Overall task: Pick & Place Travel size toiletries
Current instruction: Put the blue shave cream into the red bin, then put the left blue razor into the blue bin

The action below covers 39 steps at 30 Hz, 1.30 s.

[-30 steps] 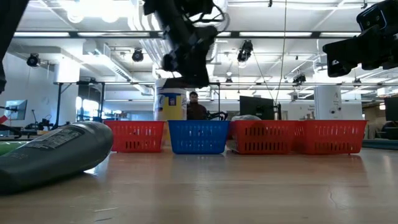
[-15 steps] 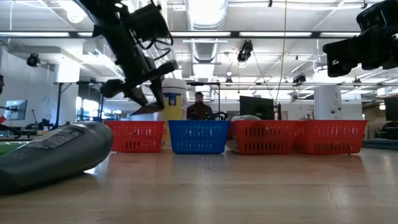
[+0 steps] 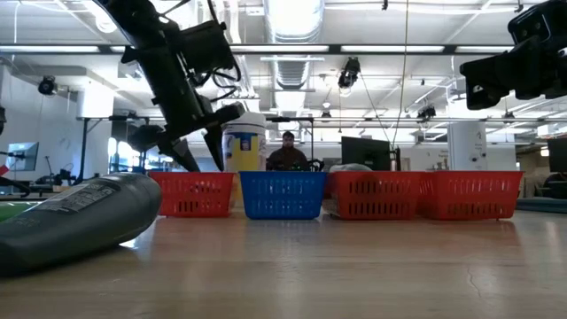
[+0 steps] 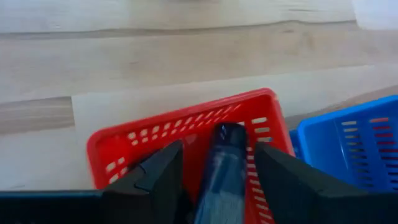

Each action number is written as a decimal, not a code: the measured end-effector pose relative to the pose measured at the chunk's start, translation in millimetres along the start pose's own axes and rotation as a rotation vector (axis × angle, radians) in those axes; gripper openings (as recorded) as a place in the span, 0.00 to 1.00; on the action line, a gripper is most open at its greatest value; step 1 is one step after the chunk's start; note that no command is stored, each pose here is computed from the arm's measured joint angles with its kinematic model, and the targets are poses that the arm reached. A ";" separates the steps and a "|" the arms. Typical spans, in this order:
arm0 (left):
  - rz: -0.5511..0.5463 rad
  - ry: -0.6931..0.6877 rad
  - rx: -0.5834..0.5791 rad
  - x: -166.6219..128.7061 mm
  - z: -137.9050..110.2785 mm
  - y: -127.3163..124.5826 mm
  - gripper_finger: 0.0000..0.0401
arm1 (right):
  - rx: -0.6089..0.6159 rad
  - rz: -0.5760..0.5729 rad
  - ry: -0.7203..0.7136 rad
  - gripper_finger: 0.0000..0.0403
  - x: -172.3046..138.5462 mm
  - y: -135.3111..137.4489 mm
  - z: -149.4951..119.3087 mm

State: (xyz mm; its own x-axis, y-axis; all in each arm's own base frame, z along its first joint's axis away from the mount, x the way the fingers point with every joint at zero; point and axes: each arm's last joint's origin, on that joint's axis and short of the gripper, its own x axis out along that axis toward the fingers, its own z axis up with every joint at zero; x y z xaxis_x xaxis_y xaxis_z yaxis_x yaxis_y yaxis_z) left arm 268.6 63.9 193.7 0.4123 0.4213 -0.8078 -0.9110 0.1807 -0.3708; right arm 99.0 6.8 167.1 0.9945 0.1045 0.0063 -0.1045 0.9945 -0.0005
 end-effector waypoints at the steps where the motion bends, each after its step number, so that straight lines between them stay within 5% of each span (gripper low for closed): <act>1: -0.001 0.002 0.003 -0.1 -0.5 -0.1 0.52 | 0.000 0.000 0.000 0.02 0.0 0.0 0.0; 5: -0.029 0.023 0.100 -4.7 -1.7 -2.5 0.56 | 0.000 0.000 0.000 0.02 0.0 0.0 0.0; 10: -0.208 0.123 0.523 -28.2 -9.7 -16.8 0.55 | 0.000 0.001 0.000 0.02 0.0 0.0 0.0; 12: -0.223 0.205 0.610 -37.1 -18.7 -15.5 0.55 | 0.000 0.000 0.000 0.02 0.0 0.0 0.0; 18: -0.123 0.341 0.660 -49.5 -48.3 -3.0 0.55 | 0.000 0.000 0.000 0.02 0.0 0.0 0.0; 39: -0.221 0.435 0.697 -84.3 -109.1 -9.6 0.55 | 0.000 0.000 0.001 0.02 0.0 0.0 -0.1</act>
State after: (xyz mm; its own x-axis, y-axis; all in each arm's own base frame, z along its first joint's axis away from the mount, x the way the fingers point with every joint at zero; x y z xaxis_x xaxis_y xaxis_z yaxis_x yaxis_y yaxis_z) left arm 243.7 -70.3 215.4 0.4190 -0.0417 -0.9070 -0.5482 0.7847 -0.2893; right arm 99.1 6.8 167.1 0.9945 0.1047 0.0055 -0.1047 0.9945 -0.0009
